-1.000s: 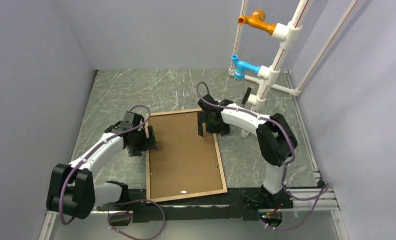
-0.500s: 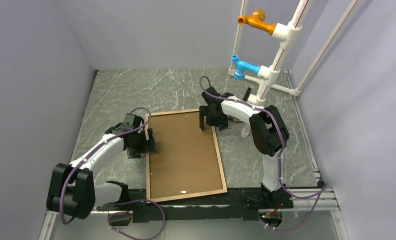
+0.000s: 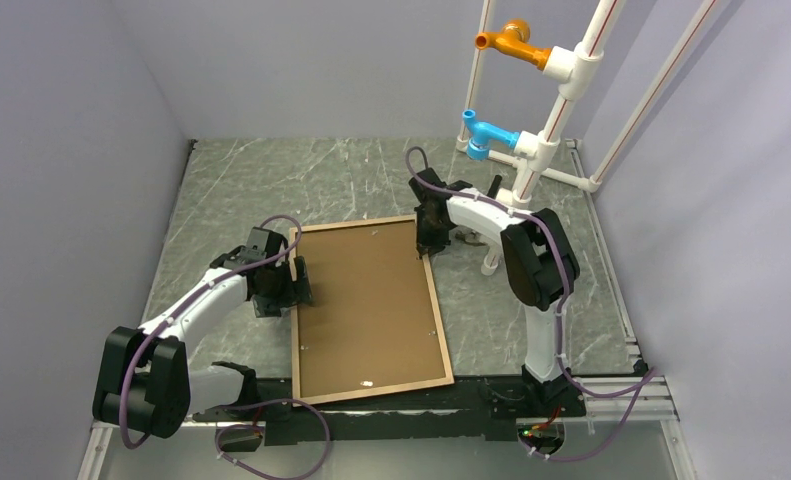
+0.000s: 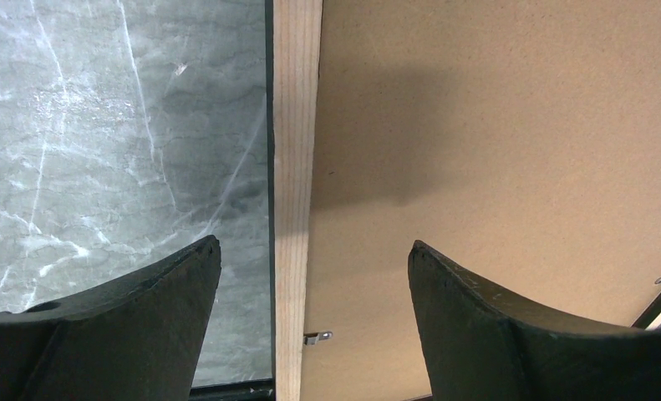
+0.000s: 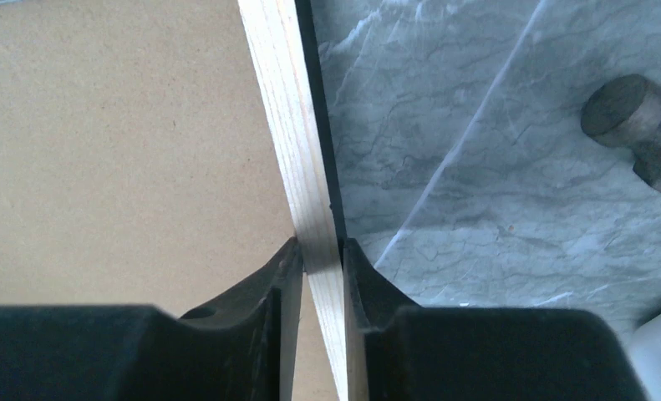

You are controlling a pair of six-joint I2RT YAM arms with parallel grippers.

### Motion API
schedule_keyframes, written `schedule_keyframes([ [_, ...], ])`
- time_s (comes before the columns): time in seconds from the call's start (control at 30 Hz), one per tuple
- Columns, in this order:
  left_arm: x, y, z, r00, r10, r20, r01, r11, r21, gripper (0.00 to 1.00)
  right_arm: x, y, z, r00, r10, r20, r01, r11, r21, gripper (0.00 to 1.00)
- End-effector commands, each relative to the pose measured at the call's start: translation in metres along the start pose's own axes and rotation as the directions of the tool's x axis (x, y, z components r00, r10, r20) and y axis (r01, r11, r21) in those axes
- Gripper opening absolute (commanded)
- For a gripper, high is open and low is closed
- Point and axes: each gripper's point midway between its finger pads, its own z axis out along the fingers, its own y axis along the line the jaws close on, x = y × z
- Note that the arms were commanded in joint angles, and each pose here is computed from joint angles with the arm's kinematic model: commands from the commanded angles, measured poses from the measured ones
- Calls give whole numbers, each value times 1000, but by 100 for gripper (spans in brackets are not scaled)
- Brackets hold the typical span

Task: Put the photo into the frame
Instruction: Install the photo frame at the center of the board, then adjust the photo frame at the center of the board.

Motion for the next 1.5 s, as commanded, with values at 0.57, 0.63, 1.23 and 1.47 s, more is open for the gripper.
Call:
schedule_keyframes([
  [0.57,-1,6,4,1000,-18,10,18,999,-32,81,-2,-11,-11,999,14,29,-14,1000,20,5],
  [0.63,0,6,8,1000,-25,-2,25,999,-34,76,-4,-9,-17,999,15,40,-15,1000,3,27],
  [1.23,-26,-6,33,991,-133,-33,132,991,-32,0,6,-7,-54,997,5,72,-1,999,-53,85],
  [1.47,-44,17,26,925,-377,48,379,924,-42,0,1,-3,-68,995,-16,95,20,999,-49,91],
])
